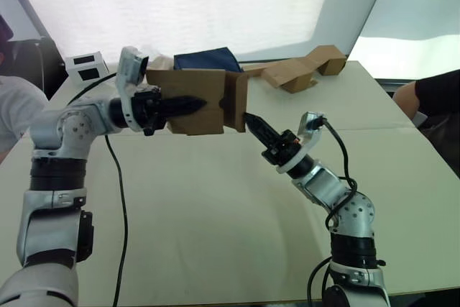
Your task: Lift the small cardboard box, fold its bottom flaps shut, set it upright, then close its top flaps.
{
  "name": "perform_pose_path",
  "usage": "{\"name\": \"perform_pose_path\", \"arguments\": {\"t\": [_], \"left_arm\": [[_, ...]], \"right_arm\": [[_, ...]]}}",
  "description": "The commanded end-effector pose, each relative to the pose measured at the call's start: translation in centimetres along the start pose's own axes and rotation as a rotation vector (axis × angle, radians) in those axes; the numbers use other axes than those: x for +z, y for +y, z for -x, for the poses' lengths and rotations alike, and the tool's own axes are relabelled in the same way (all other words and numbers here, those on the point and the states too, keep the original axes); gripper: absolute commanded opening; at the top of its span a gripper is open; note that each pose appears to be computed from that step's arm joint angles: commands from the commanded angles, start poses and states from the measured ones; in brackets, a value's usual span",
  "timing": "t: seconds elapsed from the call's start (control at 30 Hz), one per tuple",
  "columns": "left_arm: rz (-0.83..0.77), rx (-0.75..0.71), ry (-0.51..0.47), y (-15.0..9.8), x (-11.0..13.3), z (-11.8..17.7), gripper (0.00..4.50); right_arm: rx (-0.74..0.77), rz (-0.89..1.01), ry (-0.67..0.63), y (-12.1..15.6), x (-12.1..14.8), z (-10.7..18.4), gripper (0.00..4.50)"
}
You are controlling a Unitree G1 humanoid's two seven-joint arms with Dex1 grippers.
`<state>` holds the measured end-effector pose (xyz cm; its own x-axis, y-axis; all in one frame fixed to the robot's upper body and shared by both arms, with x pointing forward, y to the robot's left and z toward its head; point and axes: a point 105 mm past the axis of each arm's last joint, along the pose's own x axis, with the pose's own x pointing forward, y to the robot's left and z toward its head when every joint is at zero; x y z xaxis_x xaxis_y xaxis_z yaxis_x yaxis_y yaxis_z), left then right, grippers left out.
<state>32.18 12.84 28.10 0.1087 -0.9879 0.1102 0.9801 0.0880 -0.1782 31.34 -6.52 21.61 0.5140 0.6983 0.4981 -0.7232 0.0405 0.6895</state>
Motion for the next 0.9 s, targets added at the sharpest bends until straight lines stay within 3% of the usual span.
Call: {"name": "perform_pose_path", "arguments": {"t": [0.03, 0.9], "left_arm": [[-0.053, -0.034, -0.022, -1.1, 1.2, 0.1, 0.00], [-0.053, -0.039, -0.035, -0.6, 0.6, -0.8, 0.00]], "right_arm": [[0.082, -0.016, -0.009, 1.8, 0.4, -0.6, 0.57], [0.119, 0.079, 0.108, 3.5, -1.9, -2.3, 0.57]]}}
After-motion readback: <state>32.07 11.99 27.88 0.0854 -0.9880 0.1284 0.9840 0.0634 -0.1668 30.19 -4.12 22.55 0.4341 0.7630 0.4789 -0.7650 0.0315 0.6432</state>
